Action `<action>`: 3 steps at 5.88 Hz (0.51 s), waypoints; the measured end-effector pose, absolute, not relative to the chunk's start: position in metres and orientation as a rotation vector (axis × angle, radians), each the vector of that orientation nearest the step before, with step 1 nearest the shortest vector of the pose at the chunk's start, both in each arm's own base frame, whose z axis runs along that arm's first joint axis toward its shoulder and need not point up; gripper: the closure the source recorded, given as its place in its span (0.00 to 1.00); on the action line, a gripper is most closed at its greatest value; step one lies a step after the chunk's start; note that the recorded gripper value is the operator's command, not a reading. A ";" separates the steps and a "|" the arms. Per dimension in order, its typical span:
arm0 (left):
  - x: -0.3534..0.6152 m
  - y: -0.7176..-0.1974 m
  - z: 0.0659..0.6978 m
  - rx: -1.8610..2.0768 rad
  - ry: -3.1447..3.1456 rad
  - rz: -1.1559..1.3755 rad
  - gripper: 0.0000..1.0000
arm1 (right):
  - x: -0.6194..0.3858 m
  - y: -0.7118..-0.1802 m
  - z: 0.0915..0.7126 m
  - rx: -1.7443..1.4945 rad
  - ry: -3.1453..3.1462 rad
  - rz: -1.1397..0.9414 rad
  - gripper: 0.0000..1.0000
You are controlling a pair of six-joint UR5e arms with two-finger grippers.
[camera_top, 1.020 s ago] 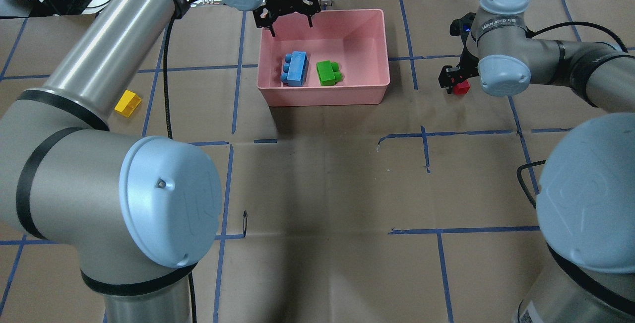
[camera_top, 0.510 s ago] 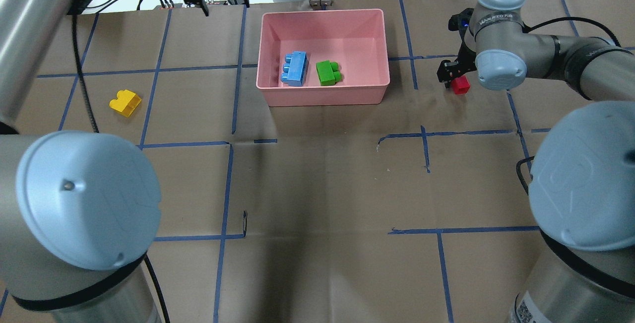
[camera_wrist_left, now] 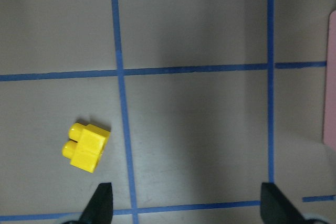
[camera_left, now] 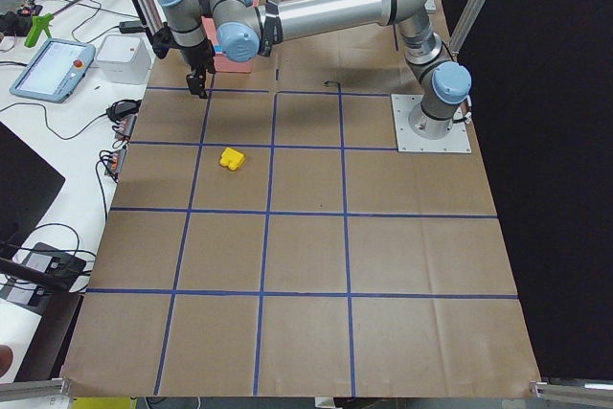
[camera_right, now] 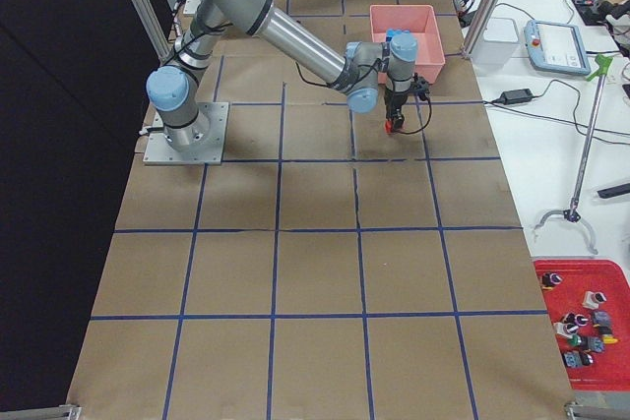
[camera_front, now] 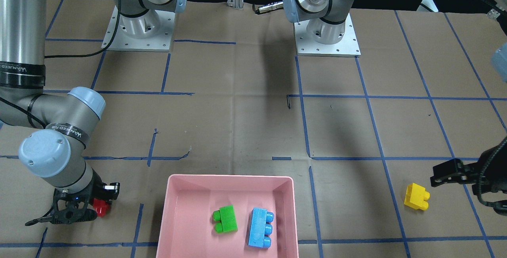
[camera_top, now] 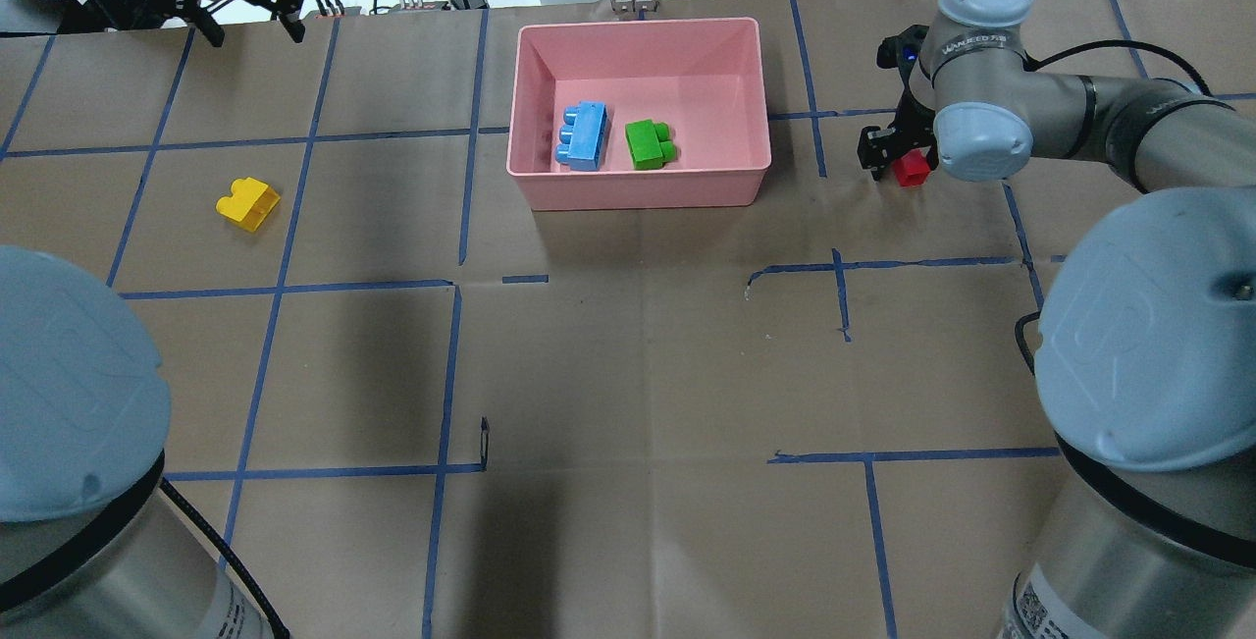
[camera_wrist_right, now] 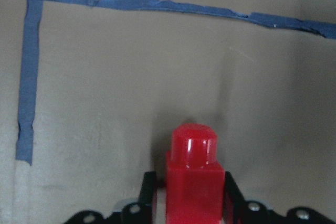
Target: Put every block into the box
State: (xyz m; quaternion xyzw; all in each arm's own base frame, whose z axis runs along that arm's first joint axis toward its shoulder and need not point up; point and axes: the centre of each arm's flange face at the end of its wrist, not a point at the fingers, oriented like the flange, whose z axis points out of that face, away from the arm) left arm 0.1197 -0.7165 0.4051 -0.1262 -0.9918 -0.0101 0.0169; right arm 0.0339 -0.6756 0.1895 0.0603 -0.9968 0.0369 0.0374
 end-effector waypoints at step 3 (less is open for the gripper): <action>0.172 -0.725 0.320 -0.773 -3.019 0.005 0.02 | 0.038 -0.674 0.273 0.188 -3.040 0.228 0.96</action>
